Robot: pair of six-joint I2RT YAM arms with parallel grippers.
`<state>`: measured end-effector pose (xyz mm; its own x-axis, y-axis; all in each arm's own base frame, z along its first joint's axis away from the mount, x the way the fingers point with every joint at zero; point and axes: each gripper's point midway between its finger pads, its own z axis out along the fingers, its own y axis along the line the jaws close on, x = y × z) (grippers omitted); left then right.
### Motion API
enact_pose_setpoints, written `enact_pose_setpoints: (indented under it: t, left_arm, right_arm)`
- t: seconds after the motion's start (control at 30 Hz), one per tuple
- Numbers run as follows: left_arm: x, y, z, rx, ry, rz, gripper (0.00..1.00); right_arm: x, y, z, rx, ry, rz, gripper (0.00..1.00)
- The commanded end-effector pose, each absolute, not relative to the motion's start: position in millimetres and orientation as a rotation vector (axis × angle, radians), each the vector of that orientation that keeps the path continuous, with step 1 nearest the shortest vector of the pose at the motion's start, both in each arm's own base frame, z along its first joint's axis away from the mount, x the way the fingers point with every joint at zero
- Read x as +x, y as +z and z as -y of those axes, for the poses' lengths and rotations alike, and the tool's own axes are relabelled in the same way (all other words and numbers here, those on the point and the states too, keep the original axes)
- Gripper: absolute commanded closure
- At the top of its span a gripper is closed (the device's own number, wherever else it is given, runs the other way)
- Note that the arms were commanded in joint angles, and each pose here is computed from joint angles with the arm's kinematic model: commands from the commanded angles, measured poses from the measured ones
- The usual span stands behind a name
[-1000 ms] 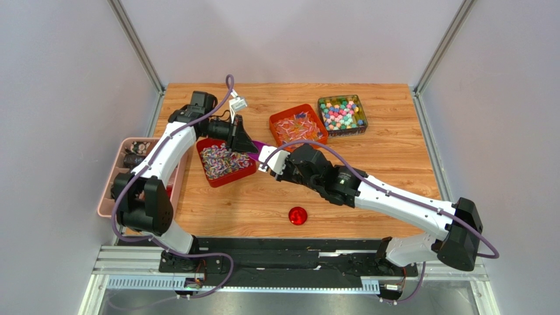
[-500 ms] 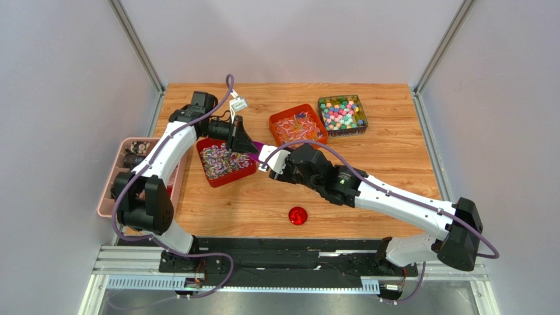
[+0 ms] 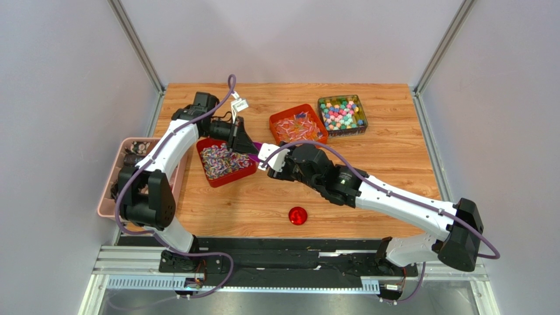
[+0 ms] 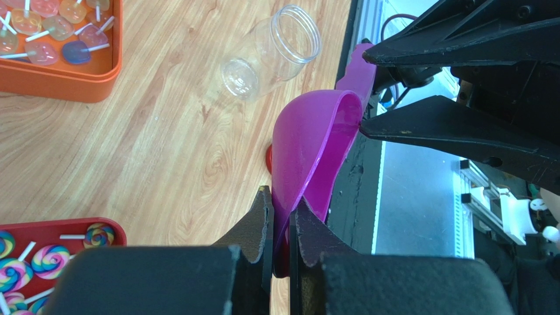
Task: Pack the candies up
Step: Adjust the spatula.
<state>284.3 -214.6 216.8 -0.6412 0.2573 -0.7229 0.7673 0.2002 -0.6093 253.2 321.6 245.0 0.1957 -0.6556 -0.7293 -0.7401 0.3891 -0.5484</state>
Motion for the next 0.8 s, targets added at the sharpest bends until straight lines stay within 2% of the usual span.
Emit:
enact_pose_setpoints:
  t: [0.0,0.33,0.77]
  left_arm:
    - [286.3,241.1,216.8,0.987,-1.471,-1.909,1.0]
    - [289.2,242.7,212.9,0.973,-1.461,-1.908,1.0]
    - [287.5,249.3,212.4,0.974,-1.464,-1.89,1.0]
  right_arm:
    - [260.8,254.6,-326.9,-1.282,0.063,-1.46,0.47]
    - [230.1,257.0,-323.9,-1.386,0.206,-1.453,0.46]
    - [253.3,229.7,-322.8,-1.371,0.064,-1.503,0.45]
